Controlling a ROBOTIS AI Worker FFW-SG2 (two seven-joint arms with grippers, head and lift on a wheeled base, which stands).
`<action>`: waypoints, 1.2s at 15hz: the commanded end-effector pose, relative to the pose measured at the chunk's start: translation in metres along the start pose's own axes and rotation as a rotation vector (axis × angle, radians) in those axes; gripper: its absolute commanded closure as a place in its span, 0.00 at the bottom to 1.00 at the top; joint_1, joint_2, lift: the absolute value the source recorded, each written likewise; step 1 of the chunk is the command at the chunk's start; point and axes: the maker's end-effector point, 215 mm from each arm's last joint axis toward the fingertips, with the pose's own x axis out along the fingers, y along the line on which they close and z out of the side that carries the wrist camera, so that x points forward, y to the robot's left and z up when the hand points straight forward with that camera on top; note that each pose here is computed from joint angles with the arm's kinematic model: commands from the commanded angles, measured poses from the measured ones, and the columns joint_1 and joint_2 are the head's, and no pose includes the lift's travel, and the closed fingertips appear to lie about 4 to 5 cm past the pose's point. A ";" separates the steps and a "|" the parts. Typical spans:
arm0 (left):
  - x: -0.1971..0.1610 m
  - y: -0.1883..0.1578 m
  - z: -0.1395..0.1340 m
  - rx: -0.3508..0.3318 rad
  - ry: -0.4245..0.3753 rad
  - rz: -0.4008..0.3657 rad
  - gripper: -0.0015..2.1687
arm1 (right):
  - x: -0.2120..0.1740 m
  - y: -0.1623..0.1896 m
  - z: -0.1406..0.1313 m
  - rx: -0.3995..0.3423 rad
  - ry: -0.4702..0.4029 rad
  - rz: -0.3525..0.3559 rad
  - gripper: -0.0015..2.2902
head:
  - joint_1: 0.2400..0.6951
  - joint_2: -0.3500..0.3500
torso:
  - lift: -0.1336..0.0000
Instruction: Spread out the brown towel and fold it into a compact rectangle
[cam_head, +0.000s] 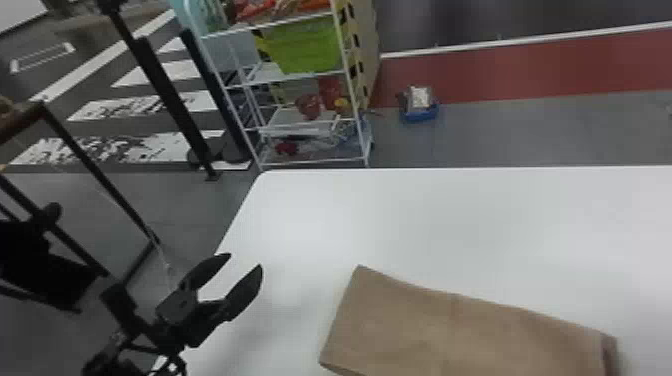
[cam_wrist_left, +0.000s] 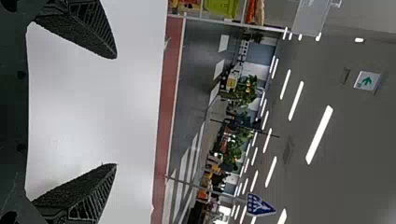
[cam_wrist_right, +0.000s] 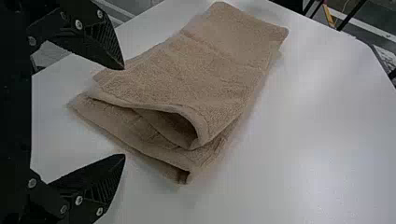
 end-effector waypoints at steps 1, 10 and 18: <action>0.000 0.000 -0.001 -0.003 -0.001 0.002 0.02 | -0.003 0.000 -0.003 0.000 0.001 -0.004 0.09 | 1.00 0.98 | 0.07; -0.004 0.003 0.003 -0.001 -0.010 0.004 0.02 | 0.037 0.005 0.002 -0.015 0.067 -0.007 0.41 | 1.00 1.00 | 0.07; -0.004 0.002 0.004 -0.003 -0.009 0.003 0.02 | 0.012 -0.011 0.024 0.038 -0.033 -0.015 0.54 | 1.00 1.00 | 0.07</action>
